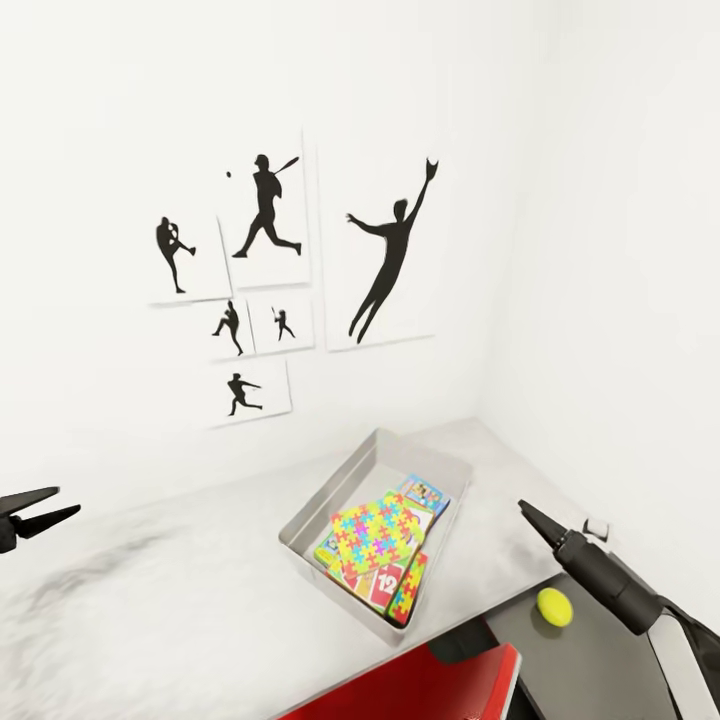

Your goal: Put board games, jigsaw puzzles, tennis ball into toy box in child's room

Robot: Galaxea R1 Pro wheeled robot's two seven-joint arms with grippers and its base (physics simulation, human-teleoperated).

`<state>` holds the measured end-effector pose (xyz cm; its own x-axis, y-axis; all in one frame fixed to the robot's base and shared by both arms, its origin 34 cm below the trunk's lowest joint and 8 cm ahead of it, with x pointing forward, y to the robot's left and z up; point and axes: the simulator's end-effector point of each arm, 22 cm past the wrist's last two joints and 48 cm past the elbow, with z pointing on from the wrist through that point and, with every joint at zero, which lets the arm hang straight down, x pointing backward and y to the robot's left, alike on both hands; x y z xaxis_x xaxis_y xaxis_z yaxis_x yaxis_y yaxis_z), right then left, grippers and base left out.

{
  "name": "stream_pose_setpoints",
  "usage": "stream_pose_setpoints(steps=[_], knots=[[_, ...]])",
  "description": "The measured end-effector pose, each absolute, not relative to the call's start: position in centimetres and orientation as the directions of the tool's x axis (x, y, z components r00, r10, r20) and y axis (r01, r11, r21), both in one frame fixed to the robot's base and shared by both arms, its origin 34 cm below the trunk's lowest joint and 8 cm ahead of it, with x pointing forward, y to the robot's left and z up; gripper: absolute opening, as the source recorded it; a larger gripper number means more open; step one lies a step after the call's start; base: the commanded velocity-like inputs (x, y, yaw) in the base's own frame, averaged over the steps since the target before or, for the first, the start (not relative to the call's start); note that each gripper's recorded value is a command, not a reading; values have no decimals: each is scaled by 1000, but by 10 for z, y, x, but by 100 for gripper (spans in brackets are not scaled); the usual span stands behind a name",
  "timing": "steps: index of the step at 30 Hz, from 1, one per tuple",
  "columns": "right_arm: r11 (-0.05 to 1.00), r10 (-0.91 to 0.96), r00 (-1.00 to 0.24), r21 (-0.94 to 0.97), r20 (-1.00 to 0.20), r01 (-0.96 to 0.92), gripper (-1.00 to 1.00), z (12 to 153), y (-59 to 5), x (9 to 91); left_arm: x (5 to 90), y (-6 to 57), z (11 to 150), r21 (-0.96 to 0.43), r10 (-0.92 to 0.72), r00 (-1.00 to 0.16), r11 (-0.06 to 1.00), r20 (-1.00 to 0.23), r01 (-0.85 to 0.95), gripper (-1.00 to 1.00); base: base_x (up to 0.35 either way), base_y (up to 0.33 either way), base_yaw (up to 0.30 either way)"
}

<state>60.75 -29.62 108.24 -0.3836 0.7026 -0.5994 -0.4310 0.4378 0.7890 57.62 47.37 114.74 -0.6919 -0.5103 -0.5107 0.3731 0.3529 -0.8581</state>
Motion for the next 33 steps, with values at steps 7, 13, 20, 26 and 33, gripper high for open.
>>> stream_pose_setpoints(steps=[7,13,20,26,33], knots=[[444,703,-366,779,-609,-443,100,1088,-298,607,575,472,1153,-854,-509,-687,349,-519,386,100,-111,0,-114],[440,703,-357,771,-615,-461,100,1096,-298,605,574,471,1158,-849,-508,-682,349,-527,396,100,-72,0,-137],[437,702,-350,763,-621,-477,100,1103,-297,603,572,469,1165,-841,-503,-675,349,-540,413,100,-149,0,-142],[436,702,-345,760,-622,-482,100,1106,-297,602,571,467,1171,-834,-496,-670,348,-552,428,100,-198,0,-171],[436,703,-340,756,-625,-489,100,1111,-297,601,569,464,1177,-827,-491,-665,345,-562,444,100,-56,0,-187]])
